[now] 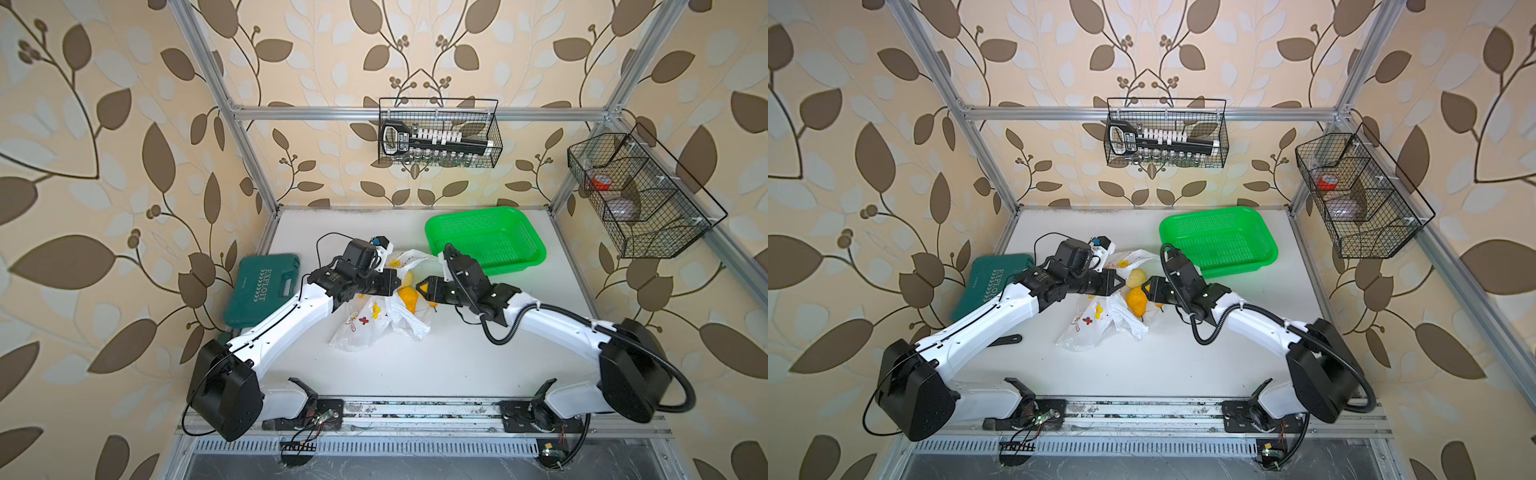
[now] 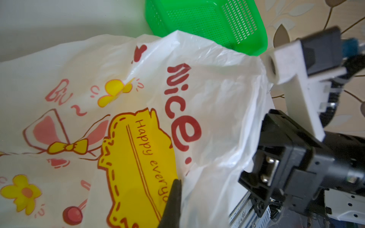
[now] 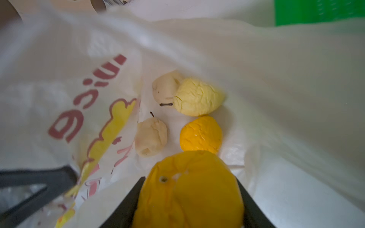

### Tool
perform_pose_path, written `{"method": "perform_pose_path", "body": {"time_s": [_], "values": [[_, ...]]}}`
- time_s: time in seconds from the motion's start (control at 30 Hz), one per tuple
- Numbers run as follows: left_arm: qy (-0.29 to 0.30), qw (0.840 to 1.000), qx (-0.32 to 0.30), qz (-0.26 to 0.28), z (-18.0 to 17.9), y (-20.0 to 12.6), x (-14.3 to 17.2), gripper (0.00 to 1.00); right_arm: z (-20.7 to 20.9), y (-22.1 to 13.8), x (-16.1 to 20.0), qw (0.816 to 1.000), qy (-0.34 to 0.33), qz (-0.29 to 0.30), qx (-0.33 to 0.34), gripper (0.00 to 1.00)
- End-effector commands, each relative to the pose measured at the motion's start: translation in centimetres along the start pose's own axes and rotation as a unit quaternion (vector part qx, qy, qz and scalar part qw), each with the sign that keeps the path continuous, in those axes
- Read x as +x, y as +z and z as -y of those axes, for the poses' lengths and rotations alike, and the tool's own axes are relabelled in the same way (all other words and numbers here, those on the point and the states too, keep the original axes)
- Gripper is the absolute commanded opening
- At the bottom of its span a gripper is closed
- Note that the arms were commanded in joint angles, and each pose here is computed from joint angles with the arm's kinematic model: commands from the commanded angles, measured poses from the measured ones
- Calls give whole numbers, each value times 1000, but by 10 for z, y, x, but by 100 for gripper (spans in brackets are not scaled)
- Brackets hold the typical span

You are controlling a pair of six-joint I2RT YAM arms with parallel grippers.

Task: Place the pears into plastic bags & tie knots
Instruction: Place the pear in the plastic bag, then adjust the plastic bag at the center of the board.

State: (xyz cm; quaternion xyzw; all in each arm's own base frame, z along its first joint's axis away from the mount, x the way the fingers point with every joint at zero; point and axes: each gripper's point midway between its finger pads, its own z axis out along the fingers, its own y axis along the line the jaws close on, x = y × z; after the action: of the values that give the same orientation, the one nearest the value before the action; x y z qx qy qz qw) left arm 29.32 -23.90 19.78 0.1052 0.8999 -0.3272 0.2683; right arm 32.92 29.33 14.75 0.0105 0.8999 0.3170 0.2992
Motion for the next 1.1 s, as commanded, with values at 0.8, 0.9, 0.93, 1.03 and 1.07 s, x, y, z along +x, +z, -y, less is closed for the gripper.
{"method": "perform_pose_path", "body": {"time_s": [0.8,0.9,0.93,1.03,1.07], "values": [[15,999,13,39,13,-16,-16,0,28,-152,-30,984,-143,84,67,99],[15,999,12,38,13,-16,-16,0,61,-138,-31,977,-163,71,119,99],[15,999,12,37,13,-16,-16,0,69,-131,-30,975,-169,62,128,99],[15,999,10,37,13,-17,-16,0,86,-113,-29,973,-174,47,143,97],[15,999,10,38,13,-18,-16,0,89,-109,-29,975,-170,43,139,96]]}}
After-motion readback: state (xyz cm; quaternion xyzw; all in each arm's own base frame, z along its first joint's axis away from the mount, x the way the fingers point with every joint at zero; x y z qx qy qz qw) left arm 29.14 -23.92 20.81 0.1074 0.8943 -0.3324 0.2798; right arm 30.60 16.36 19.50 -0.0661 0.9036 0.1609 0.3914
